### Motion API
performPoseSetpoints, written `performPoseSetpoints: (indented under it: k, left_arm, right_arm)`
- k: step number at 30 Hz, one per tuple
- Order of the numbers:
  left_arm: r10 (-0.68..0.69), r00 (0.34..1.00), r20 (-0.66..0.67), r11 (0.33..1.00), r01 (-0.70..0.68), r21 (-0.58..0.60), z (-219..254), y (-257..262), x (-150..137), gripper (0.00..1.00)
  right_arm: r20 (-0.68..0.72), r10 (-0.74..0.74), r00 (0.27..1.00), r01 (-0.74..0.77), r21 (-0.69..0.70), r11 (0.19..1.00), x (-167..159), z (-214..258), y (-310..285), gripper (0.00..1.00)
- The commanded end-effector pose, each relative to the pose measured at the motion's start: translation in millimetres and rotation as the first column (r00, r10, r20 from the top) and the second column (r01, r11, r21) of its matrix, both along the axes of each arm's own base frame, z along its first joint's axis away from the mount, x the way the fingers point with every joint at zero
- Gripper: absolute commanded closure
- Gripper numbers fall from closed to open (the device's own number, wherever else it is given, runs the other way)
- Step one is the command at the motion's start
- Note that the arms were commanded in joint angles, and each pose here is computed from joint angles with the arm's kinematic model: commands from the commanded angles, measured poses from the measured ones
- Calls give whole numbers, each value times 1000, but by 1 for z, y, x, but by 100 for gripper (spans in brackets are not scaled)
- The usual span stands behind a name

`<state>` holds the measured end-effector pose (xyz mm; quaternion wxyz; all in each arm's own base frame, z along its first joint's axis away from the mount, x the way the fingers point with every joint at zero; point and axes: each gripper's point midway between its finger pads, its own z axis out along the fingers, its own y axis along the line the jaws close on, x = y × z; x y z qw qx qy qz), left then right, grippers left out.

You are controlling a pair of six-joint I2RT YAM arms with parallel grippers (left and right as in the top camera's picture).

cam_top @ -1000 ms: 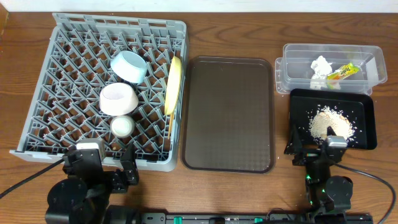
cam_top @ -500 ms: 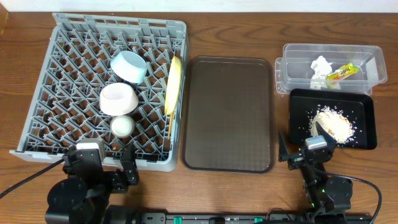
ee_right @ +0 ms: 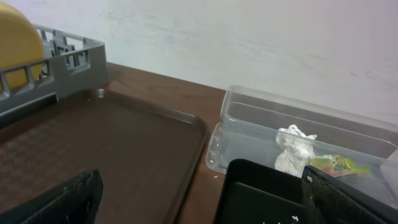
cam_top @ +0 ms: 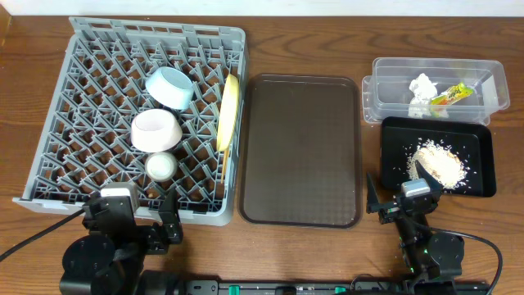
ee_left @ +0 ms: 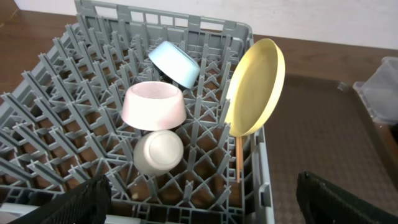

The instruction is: Sort waste into correct bins and load items into the dishwasher

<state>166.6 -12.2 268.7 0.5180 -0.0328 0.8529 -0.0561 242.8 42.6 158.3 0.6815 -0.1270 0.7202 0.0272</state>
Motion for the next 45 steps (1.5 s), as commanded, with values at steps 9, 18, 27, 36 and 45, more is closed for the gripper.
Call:
performPoseSetpoints:
  k: [9,18,27,36,45]
  left_arm:
    - [40,991,129,999,-43,20,-75,8,36,5]
    - [2,901,434,999,-16,30,-92,1,77,4]
    - [-46,945,324,997,22,78,-131,-4,77,4]
    - [-46,945,322,997,22,78,-131,-4,77,4]
    - [-46,945,322,997,22,78,-131,-4,77,4]
  right_arm:
    - [2,0,1000,0,-17,1000,0,-1,-1,1]
    - [2,0,1000,0,-16,1000,0,-1,-1,1]
    - [2,0,1000,0,-17,1000,0,-1,-1,1]
    - [2,0,1000,0,-17,1000,0,-1,-1,1]
    - [2,0,1000,0,-16,1000,0,-1,-1,1]
